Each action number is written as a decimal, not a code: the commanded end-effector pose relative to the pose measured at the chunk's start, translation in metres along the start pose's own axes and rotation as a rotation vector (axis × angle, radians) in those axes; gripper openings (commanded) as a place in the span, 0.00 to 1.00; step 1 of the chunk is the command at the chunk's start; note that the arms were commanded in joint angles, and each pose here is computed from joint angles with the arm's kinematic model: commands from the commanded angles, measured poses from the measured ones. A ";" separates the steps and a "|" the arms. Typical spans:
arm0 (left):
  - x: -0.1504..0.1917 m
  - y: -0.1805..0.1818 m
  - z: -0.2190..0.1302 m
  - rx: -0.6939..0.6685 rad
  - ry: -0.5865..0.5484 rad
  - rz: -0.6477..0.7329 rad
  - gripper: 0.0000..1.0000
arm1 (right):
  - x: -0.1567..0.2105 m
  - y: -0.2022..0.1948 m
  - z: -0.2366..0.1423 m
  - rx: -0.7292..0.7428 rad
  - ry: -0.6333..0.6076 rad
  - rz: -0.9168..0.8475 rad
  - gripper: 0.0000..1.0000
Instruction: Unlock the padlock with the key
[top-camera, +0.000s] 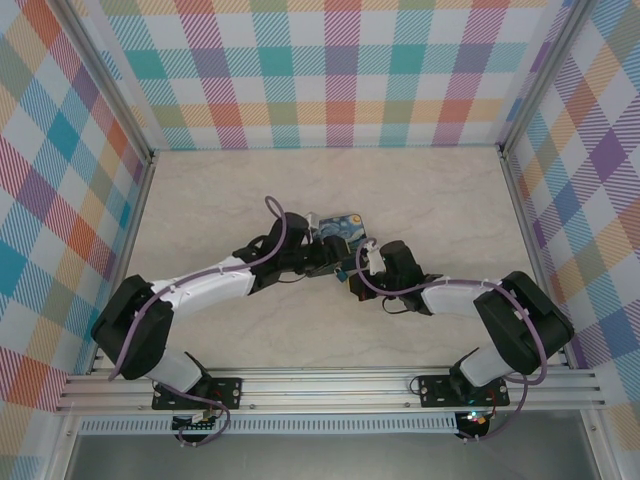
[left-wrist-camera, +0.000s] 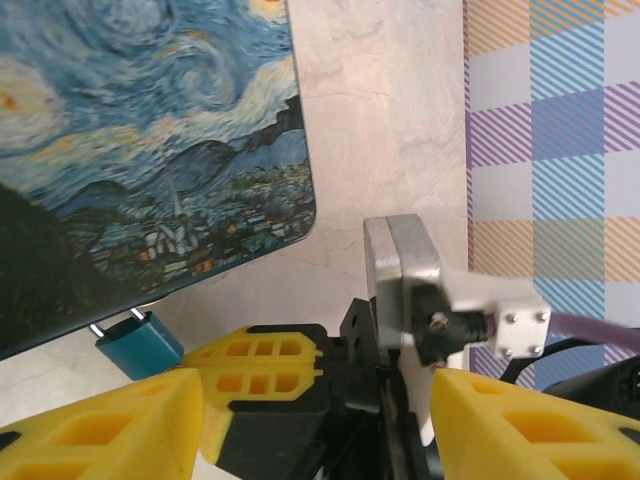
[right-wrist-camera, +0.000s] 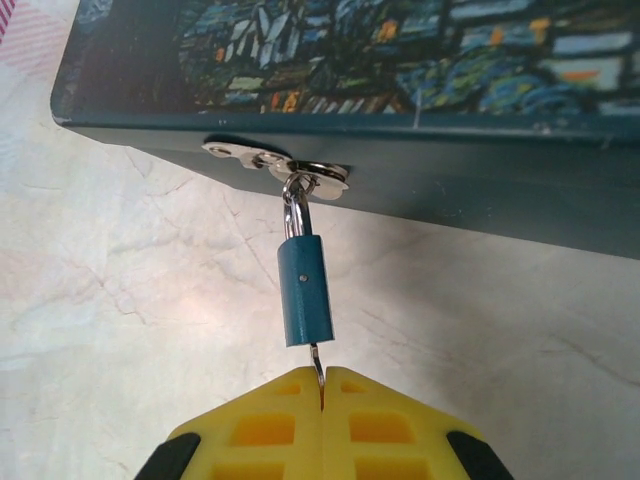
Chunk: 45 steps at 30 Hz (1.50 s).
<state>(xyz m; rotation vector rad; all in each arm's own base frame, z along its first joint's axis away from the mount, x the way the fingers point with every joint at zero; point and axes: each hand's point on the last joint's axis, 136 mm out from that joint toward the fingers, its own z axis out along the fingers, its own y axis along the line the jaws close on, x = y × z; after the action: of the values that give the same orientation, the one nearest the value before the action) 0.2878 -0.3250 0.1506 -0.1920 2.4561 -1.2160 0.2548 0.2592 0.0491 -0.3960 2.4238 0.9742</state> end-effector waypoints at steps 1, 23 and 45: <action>0.011 0.013 -0.006 0.000 -0.001 -0.061 0.59 | 0.000 0.016 -0.004 -0.059 0.032 0.121 0.00; 0.033 0.041 0.018 0.044 -0.024 -0.311 0.37 | -0.012 0.023 -0.007 -0.042 -0.058 0.471 0.00; 0.036 0.063 0.050 0.043 -0.026 -0.476 0.36 | -0.012 0.022 -0.002 -0.046 -0.051 0.529 0.00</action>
<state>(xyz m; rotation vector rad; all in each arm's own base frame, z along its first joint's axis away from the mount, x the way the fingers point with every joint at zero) 0.2838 -0.3295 0.0764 -0.7369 2.4102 -1.4252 0.2529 0.2675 0.0644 0.2701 2.5322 1.1892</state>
